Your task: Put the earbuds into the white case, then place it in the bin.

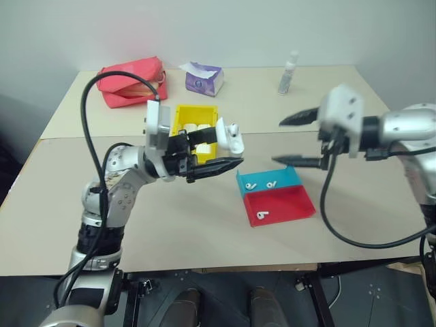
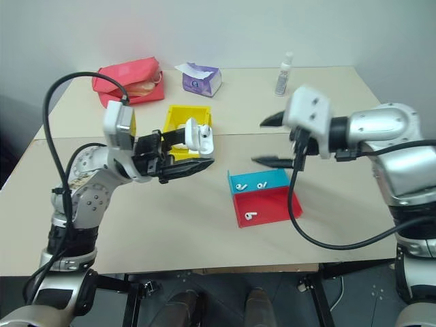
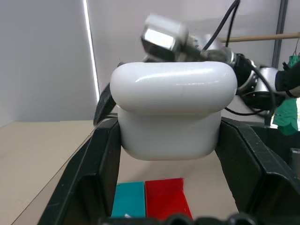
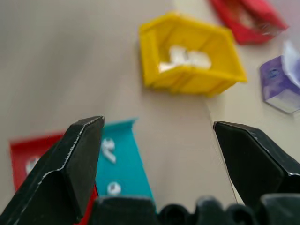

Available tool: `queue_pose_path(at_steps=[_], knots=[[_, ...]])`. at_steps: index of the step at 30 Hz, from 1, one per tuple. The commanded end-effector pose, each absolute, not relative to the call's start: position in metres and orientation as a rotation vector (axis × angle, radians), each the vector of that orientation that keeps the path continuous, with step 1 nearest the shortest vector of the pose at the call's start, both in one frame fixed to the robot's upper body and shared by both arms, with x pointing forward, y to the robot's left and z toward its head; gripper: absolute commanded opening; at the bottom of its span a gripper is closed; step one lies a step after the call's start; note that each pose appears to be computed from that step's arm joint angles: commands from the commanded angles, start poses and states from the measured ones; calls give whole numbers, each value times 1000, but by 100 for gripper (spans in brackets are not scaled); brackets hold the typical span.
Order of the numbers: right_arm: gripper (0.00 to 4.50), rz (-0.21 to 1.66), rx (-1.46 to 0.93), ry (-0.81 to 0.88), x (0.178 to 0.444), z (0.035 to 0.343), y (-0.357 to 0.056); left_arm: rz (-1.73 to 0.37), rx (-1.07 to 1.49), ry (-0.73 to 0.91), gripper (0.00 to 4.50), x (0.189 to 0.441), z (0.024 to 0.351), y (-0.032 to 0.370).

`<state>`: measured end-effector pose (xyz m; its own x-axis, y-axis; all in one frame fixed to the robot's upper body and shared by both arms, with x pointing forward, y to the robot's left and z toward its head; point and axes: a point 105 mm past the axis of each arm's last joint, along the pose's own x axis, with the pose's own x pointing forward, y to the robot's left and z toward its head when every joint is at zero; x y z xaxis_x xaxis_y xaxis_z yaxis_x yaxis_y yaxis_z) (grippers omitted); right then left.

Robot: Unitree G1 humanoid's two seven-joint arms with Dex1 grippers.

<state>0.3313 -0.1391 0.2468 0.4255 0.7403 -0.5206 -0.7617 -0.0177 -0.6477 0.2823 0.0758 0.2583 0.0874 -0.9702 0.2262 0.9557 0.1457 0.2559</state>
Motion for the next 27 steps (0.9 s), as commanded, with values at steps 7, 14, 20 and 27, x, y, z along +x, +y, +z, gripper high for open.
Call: queue_pose_path(at_steps=[7,14,20,27], knots=[[315,1392,-1566,145,370,218,-132,-1400,54,-423,277,271,269,81],[315,1479,-1803,136,383,189,-131,-1380,53,-417,277,269,269,83],[315,1495,-1906,49,389,180,-127,-1372,49,-419,277,267,269,83],[315,1482,-1930,64,394,174,-127,-1366,46,-420,277,265,269,82]])
